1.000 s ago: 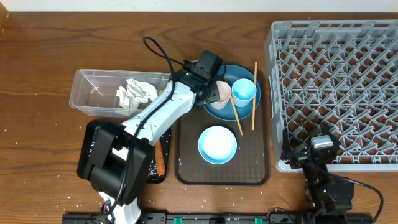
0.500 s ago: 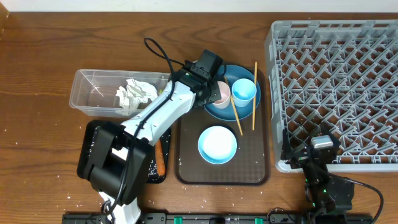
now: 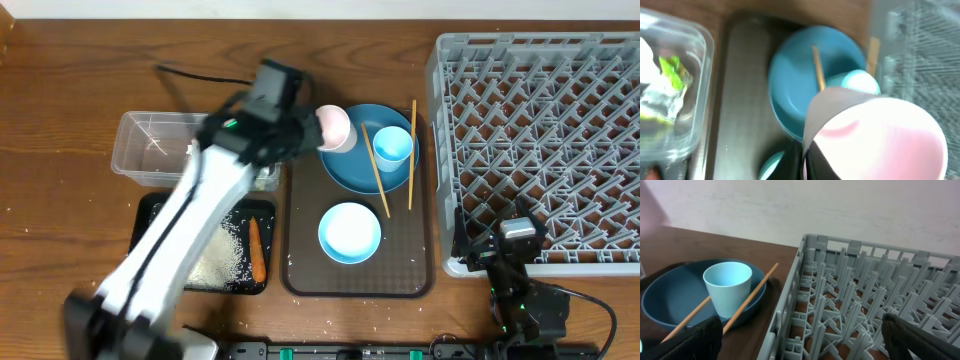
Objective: Sort waste into correct bins and load items into the dishwasher rack
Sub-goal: 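Lift the pink cup and hold it out toward the right gripper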
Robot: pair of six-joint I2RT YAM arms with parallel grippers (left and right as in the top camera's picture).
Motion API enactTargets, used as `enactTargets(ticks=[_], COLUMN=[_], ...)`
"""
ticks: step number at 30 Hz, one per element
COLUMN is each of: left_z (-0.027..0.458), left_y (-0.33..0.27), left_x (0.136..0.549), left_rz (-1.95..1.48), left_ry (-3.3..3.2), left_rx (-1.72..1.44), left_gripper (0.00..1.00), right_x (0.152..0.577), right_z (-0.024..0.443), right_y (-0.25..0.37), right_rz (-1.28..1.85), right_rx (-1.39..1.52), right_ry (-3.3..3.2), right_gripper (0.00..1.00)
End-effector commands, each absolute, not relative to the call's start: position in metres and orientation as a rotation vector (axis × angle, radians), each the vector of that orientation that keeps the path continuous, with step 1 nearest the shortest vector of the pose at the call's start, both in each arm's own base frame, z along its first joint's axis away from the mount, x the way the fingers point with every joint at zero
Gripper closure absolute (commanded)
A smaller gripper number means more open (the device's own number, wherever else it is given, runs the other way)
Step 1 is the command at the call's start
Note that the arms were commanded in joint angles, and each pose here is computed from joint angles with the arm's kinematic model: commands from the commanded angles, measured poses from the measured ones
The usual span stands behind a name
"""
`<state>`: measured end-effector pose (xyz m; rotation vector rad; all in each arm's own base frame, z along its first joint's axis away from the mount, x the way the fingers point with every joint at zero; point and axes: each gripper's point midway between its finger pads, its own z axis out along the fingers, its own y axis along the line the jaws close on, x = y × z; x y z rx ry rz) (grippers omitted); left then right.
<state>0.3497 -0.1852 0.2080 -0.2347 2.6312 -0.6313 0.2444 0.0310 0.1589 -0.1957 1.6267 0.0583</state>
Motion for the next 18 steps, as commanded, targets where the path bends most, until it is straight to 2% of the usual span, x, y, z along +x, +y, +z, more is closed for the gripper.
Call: enactTargets(ticks=[1,5,11,16,18], left_z=[0.239,0.266,0.290,0.298,0.302], left_y=[-0.200,-0.202,-0.194,-0.195,-0.196], left_x=[0.310,0.269,0.254,0.259,0.263], left_rz=[-0.857,-1.090,-1.272,-1.354,-1.379], left_ry=[2.630,2.608,2.552,2.496,2.465], left_rx=[0.084,0.236,0.230,0.252,0.265], left_gripper=[0.94,0.94,0.94,0.94,0.94], right_x=[0.244,0.244,0.244,0.242,0.234], right_z=[0.159,0.159,0.159,0.164,0.172], right_y=[0.032,0.032,0.033,0.045,0.069], right_rz=[0.058,0.058,0.080,0.403,0.537], right_rx=[-0.206,-0.206,-0.191,0.036,-0.066], right_ry=[1.625,1.625,1.627,1.629,1.611], right_gripper=[0.01,0.01,0.01,0.01,0.01])
